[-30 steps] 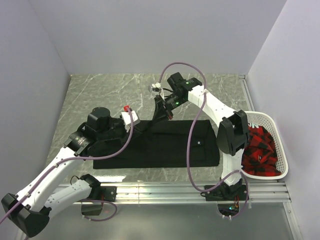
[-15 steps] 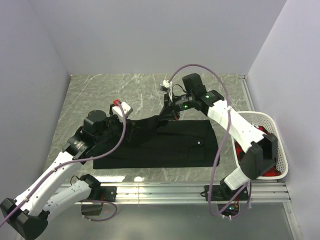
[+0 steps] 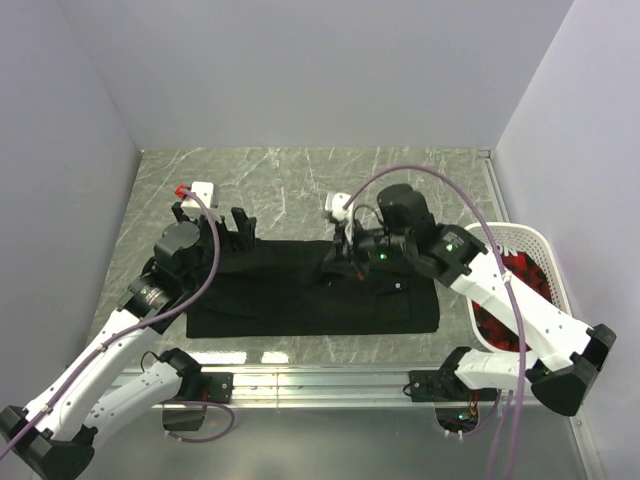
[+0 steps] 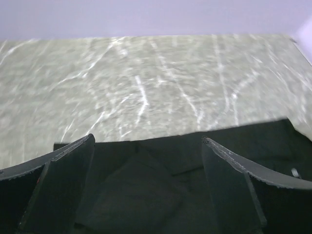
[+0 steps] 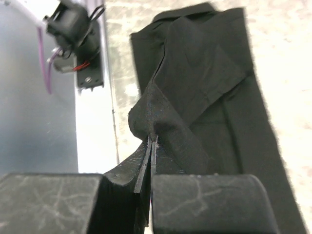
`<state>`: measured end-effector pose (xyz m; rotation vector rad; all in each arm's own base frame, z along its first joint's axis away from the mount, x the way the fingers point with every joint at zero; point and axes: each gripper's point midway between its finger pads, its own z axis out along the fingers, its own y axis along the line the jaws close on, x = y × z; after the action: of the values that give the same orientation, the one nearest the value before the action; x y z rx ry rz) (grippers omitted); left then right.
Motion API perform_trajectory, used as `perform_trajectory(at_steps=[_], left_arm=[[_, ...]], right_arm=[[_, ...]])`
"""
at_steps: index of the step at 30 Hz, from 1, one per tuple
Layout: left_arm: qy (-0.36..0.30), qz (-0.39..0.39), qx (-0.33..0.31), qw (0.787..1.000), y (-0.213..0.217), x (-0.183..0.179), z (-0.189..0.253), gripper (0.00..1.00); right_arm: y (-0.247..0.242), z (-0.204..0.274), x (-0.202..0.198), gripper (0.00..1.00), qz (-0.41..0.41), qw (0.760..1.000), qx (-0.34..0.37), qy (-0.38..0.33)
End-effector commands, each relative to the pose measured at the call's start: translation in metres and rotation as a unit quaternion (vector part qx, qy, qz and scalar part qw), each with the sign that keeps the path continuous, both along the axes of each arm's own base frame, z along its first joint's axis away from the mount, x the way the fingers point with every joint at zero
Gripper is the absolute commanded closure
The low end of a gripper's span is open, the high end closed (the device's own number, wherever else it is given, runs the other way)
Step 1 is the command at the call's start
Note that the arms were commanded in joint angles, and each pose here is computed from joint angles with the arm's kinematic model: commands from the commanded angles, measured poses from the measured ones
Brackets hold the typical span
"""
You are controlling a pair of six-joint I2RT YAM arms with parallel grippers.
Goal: Fold and stack the long sleeve shirts
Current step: Fold the shirt
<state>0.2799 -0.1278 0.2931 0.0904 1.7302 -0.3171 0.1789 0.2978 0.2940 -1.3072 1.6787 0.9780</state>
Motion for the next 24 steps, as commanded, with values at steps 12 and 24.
perform_trajectory(at_steps=[12,24], left_arm=[[0.138,0.184,-0.061,0.971,0.072,0.041,-0.07,0.13],[0.289,0.174,-0.112,0.935,0.064,0.084,-0.15,0.38]], right_arm=[[-0.017,-0.052,-0.075,1.0,-0.019,0.994,-0.096,0.037],[-0.019,-0.084,-0.102,1.0,-0.014,0.983,-0.17,0.062]])
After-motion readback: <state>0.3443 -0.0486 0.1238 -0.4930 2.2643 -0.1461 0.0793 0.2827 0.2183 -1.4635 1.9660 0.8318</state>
